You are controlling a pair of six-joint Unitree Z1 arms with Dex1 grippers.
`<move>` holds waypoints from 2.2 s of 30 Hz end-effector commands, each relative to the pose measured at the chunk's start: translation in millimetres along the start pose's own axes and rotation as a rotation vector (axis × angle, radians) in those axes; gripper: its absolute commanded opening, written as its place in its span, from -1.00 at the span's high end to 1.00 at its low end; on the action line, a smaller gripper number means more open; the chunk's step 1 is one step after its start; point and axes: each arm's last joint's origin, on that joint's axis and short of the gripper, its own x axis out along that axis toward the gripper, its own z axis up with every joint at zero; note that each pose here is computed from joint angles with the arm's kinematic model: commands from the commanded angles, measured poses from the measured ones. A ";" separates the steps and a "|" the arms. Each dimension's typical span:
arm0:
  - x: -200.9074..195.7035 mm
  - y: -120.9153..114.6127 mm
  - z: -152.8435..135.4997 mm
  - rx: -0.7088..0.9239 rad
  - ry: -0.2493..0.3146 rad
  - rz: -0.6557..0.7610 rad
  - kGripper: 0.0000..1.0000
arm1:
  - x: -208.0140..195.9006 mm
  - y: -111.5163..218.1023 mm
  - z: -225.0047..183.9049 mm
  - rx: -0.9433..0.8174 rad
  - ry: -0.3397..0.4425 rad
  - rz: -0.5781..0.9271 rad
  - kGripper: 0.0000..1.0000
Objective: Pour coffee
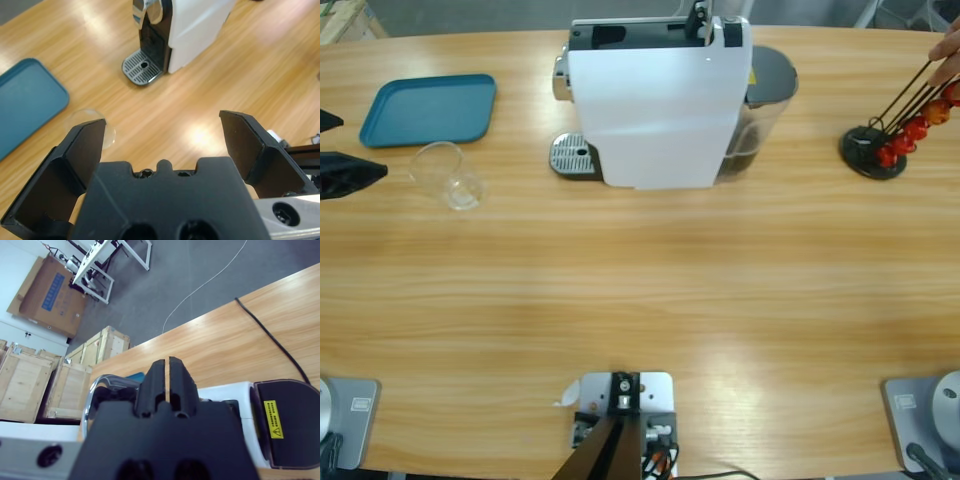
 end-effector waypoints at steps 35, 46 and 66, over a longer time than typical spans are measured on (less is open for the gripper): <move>3.2 1.9 -32.3 0.017 0.047 0.007 -0.98 | 56.6 51.5 -99.9 -0.104 0.147 -0.023 1.00; 7.8 1.8 -30.8 0.047 0.056 0.003 -0.98 | 70.2 50.4 -118.9 -0.129 0.159 -0.048 1.00; 7.4 2.8 -45.0 0.049 0.039 -0.001 -0.98 | 84.6 42.4 -172.8 -0.229 0.196 -0.114 1.00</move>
